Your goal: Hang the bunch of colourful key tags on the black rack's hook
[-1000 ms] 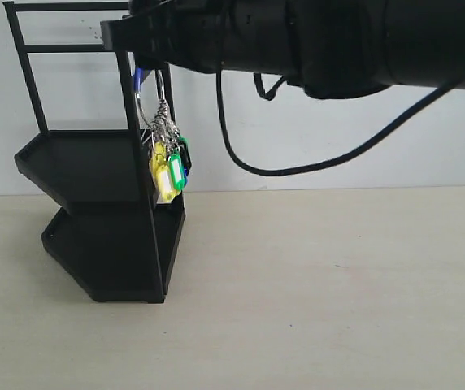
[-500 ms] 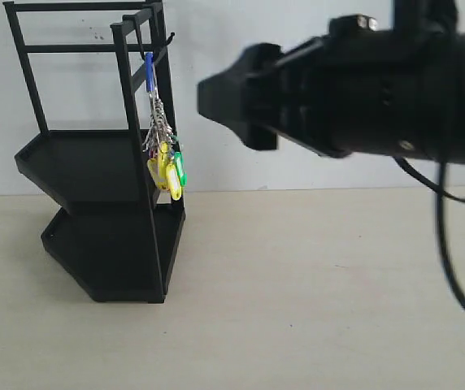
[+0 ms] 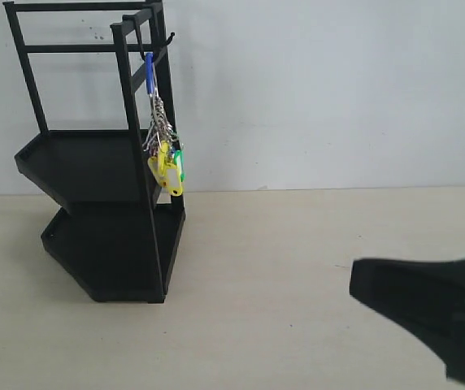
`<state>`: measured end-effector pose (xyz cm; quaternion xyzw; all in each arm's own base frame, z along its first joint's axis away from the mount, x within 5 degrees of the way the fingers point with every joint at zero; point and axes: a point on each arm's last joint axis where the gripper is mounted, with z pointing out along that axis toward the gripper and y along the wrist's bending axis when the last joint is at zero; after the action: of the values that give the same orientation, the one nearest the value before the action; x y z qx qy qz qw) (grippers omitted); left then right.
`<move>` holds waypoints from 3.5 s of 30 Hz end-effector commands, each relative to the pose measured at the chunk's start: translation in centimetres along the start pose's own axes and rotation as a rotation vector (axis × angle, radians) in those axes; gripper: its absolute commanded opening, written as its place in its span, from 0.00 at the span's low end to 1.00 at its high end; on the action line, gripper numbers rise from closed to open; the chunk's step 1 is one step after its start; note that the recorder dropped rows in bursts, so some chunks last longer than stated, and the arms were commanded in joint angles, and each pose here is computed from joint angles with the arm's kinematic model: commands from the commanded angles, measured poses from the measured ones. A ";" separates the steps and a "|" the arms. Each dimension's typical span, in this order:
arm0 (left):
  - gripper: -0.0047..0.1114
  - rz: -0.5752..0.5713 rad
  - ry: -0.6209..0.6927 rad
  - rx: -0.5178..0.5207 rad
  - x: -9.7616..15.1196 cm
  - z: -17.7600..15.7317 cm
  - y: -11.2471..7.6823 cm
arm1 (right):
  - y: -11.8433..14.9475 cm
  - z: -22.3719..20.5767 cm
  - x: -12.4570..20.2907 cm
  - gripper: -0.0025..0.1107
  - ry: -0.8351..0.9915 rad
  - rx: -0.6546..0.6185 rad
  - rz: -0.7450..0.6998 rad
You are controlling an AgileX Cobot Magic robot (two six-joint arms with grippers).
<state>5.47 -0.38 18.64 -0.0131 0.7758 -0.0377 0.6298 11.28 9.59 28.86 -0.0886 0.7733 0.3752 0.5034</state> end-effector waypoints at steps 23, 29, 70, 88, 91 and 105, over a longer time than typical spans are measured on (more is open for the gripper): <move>0.08 0.008 -0.011 -0.001 -0.1 0.0 0.0 | -1.7 -1.1 1.3 0.02 -0.035 0.082 -0.074; 0.08 0.008 -0.011 -0.001 -0.1 0.0 0.0 | -3.7 -3.2 3.2 0.02 -0.094 0.150 -0.040; 0.08 0.008 -0.011 -0.001 -0.1 0.0 0.0 | -9.0 -8.4 9.9 0.02 -0.134 0.708 -0.257; 0.08 0.008 -0.011 -0.001 -0.1 0.0 0.0 | -9.0 -8.3 9.9 0.02 -0.150 0.694 -0.205; 0.08 0.008 -0.011 -0.001 -0.1 0.0 0.0 | -9.0 -8.3 9.9 0.02 -0.149 0.695 -0.207; 0.08 0.008 -0.011 -0.001 -0.1 0.0 0.0 | -9.0 -8.3 9.9 0.02 -0.150 0.695 -0.204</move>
<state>5.47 -0.38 18.64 -0.0131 0.7758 -0.0377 0.6298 5.28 0.12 17.82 0.0380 0.8045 0.0437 0.5912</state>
